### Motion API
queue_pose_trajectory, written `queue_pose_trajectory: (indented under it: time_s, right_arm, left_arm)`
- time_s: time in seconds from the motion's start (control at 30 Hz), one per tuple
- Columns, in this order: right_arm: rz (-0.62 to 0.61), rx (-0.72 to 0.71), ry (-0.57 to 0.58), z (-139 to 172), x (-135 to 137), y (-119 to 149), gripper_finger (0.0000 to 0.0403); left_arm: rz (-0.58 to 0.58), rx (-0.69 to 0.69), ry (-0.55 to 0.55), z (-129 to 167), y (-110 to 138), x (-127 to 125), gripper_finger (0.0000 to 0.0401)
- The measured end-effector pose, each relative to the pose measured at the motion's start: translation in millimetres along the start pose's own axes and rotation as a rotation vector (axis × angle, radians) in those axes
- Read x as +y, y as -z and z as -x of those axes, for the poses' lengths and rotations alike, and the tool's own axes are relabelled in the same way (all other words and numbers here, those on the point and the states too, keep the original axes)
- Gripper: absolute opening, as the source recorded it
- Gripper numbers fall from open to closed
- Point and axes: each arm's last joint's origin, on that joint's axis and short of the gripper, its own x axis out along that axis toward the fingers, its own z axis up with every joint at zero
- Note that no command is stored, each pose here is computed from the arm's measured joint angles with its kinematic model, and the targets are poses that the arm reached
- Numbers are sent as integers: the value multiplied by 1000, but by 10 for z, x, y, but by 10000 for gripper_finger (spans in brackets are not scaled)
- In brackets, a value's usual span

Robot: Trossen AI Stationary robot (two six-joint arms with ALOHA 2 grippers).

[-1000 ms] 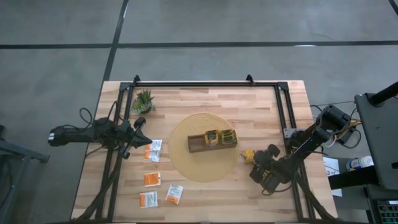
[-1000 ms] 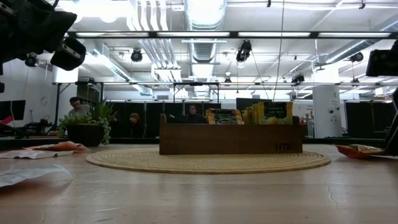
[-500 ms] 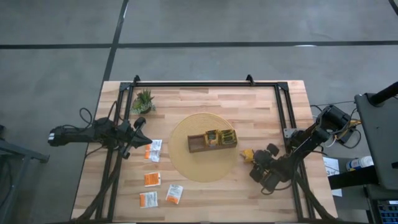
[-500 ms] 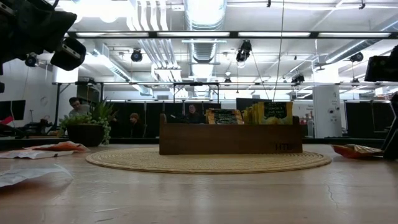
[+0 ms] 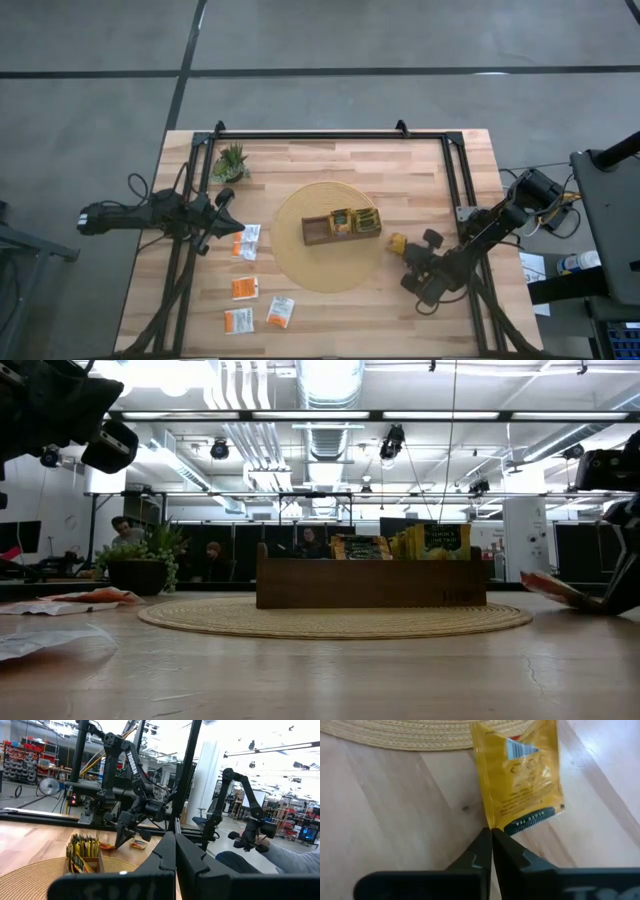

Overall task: Pick & Place Tea
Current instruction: Put the top orange tea bag into the middle of the wooden organizer

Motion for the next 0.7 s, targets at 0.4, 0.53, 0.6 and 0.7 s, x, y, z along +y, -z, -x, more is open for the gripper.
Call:
queue_pose_trajectory:
  time_s: [0.4, 0.53, 0.6, 0.7]
  right_arm:
    - [88, -143, -86, 258, 237, -273, 8]
    - [100, -236, -82, 347, 304, -377, 8]
    - [101, -267, -75, 368, 318, -406, 8]
    - [95, -282, -69, 374, 323, -435, 8]
  left_arm:
    - [0, 0, 0, 0, -1, 0, 0]
    - [0, 0, 0, 0, -1, 0, 0]
    - [0, 0, 0, 0, 0, 0, 0]
    - [0, 0, 0, 0, 0, 0, 0]
